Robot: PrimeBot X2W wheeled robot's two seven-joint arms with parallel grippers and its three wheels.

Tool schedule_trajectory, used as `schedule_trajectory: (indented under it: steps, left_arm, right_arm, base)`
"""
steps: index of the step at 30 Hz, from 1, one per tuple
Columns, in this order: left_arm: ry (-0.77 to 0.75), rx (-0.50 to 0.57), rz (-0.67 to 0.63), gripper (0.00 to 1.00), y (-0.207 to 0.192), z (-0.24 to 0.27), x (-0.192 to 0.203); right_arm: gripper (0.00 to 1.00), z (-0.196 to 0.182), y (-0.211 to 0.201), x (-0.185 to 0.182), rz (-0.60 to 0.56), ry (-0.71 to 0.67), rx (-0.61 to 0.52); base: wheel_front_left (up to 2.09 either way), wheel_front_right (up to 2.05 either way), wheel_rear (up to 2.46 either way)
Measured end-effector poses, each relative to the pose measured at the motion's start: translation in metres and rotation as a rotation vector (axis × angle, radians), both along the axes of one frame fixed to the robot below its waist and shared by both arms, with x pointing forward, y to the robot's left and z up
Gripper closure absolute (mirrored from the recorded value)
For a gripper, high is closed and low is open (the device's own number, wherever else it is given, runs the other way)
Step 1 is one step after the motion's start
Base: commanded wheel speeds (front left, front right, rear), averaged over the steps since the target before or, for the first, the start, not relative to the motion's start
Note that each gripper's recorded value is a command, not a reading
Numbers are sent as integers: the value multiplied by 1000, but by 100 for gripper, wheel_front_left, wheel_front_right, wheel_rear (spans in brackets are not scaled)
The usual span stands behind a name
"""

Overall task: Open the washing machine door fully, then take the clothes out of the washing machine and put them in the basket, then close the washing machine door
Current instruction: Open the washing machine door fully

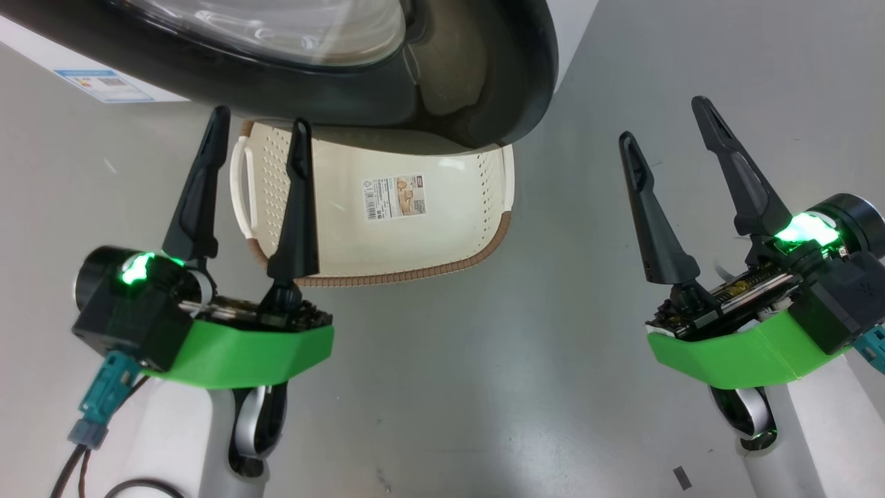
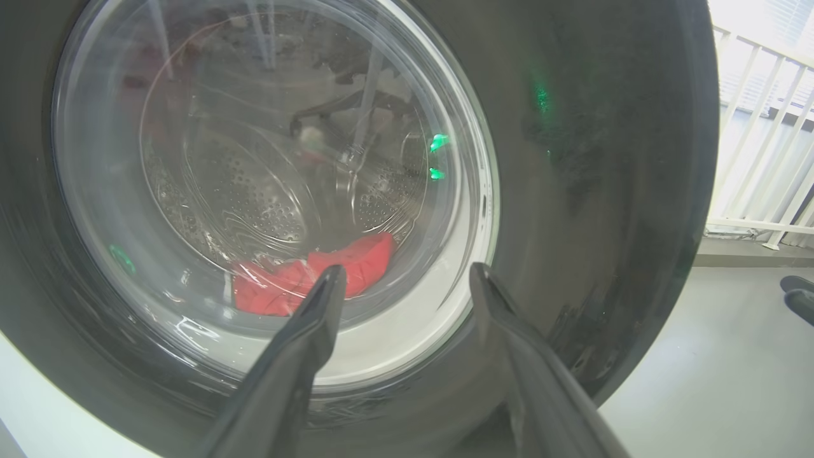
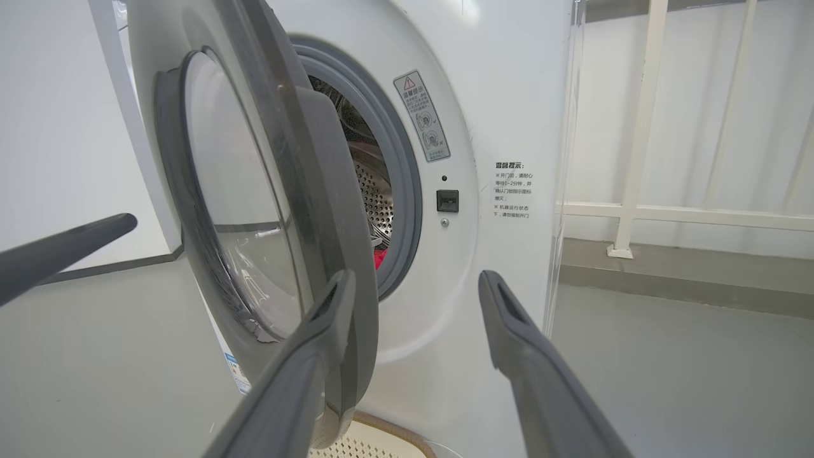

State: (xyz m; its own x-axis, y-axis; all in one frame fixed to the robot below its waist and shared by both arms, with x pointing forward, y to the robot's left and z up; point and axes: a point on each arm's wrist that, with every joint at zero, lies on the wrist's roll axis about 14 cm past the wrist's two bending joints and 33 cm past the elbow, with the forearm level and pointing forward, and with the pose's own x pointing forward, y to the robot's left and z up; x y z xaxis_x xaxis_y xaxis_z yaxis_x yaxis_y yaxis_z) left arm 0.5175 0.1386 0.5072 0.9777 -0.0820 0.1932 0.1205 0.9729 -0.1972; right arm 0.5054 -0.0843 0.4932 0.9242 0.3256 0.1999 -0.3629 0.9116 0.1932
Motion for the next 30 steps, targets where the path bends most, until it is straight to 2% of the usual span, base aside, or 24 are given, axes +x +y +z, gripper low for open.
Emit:
schedule_trajectory:
  steps: [7,8,9,15,25,30]
  left_arm:
    - [3,1,4,0,2,-1,-1]
    - [4,1,4,0,2,-1,-1]
    - [4,2,4,0,2,-1,-1]
    - [10,4,8,0,3,-3,-2]
    - [15,13,12,0,6,-5,-5]
    - [21,21,30,0,12,-5,-7]
  right_arm:
    - [0,-1,1,0,1,2,5]
    - [54,-1,2,0,1,5,6]
    - [100,-3,2,0,3,10,5]
    - [100,-19,4,1,11,79,51]
    - [100,10,16,50,89,141,309]
    - [100,14,32,70,181,245,422]
  base:
    - [0,0,0]
    - [0,0,0]
    - [0,0,0]
    - [0,0,0]
    - [0,0,0]
    - [0,0,0]
